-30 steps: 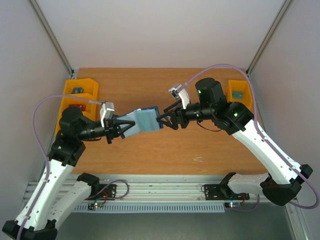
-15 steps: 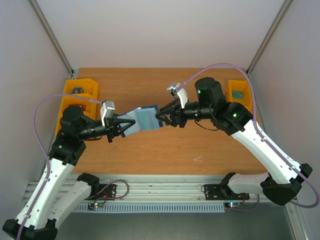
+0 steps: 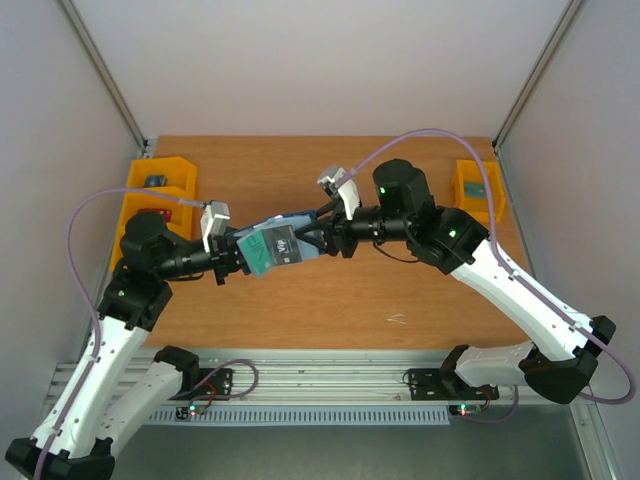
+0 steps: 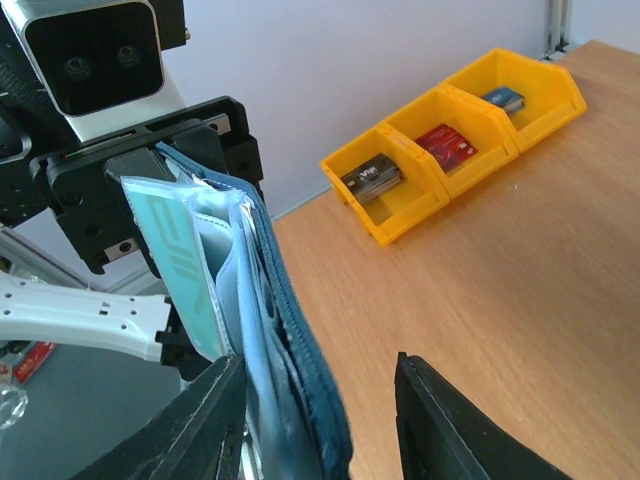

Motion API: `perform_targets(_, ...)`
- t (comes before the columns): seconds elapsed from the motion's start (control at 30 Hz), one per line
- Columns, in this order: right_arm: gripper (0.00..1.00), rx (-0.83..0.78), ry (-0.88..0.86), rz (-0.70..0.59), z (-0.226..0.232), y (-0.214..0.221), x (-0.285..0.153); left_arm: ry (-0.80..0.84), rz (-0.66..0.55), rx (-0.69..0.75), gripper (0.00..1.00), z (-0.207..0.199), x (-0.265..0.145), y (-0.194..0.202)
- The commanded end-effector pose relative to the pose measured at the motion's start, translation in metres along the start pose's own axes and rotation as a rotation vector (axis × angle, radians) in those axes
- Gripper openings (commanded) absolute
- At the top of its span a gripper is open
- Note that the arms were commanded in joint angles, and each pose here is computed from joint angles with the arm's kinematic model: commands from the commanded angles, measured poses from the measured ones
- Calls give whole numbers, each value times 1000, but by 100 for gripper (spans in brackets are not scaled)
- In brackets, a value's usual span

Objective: Take the credit cards out of the card holder

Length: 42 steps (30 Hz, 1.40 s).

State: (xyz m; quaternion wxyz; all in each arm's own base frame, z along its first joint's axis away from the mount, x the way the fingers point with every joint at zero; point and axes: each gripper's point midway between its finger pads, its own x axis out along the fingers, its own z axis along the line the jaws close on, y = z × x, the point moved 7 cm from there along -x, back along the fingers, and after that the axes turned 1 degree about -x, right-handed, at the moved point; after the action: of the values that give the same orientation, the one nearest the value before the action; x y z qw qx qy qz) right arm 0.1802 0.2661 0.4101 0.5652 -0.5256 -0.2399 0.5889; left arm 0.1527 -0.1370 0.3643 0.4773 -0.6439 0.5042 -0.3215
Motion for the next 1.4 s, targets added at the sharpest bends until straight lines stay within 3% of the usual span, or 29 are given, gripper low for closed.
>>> perform_targets(0.0,44,-31,-1,-20,5,-2,10,32,-50,77,0,-8,-1,-12)
perform_targets(0.13,47,-21,21,0,4,5,5,13,-50,63,0,-7,-2,-12)
perform_targets(0.37,62,-6,15,112,8,23,-4,-45,-40,13,0,2,-1,-6)
perform_targets(0.6,71,12,-96,163,20,27,-6,-45,-35,12,0,3,-1,-5)
perform_targets(0.9,71,59,-61,32,11,7,15,-49,-34,12,0,2,-1,-5)
perform_targets(0.97,59,61,-36,23,8,6,16,-49,-34,11,0,2,-1,-4)
perform_targets(1.07,11,60,35,30,4,9,11,-46,-32,3,0,3,-1,-3)
perform_targets(1.1,3,59,58,33,2,11,7,-42,-29,0,0,3,0,-2)
perform_targets(1.17,1,57,100,39,2,12,-2,-32,-14,-6,13,1,-1,1)
perform_targets(1.27,1,65,187,57,-1,14,-16,-28,43,10,44,-3,-5,11)
perform_targets(1.37,1,74,244,79,-3,14,-24,-30,103,67,61,-6,-9,26)
